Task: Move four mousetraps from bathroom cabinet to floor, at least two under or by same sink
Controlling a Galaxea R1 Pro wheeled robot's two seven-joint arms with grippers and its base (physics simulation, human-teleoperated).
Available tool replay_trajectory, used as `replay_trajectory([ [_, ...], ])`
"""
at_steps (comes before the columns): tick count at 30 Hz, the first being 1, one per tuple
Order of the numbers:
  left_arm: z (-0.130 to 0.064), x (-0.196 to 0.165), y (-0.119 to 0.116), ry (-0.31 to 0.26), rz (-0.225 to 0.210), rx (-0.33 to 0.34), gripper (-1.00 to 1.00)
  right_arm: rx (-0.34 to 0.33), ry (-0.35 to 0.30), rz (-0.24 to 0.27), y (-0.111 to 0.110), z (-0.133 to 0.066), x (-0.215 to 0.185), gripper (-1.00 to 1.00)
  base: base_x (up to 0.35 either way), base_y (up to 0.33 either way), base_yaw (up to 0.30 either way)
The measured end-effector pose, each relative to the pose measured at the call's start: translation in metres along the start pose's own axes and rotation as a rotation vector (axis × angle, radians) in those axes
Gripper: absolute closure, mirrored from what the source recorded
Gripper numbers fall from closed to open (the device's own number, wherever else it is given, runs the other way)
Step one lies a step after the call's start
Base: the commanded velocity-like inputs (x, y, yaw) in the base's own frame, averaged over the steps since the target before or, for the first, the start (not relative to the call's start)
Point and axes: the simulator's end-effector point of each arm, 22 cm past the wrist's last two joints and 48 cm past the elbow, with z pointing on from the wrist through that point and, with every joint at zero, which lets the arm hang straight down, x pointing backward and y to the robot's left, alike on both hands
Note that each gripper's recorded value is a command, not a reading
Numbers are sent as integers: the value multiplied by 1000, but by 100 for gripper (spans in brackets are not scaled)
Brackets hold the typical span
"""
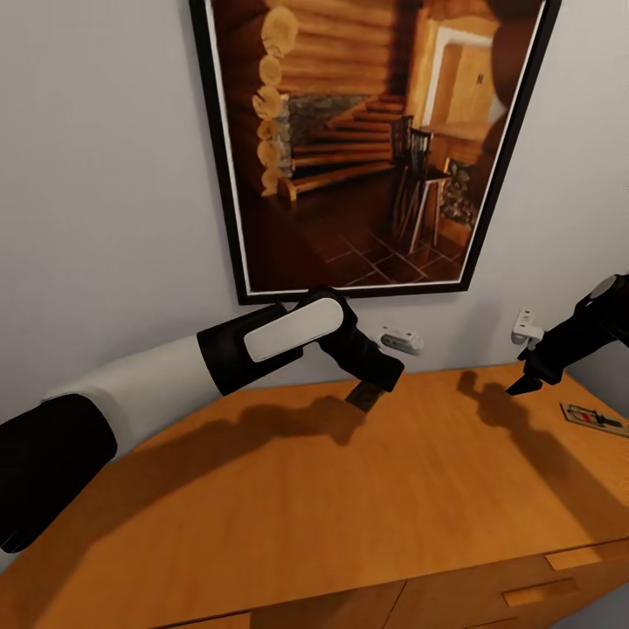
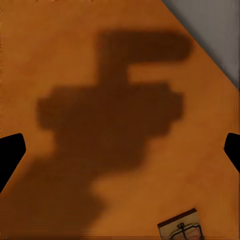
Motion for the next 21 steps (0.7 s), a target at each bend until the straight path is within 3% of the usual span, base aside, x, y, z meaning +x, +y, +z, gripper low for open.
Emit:
replay_trajectory([
  [5,-1,-1,0,-1,0,0,100,5,5,-2,-1,-1,0,-100,0,0,0],
  [8,3,0,-8,-10,-23,28,100,-3,28,-33,5,4,5,-100,0,0,0],
  [12,10,7,-5,3,-29,22,100,-4,24,-19,3,3,2,-100,0,0,0],
  [21,7,7,-25,-20,-37,85,100,-15,73,-61,10,15,10,-100,0,0,0],
])
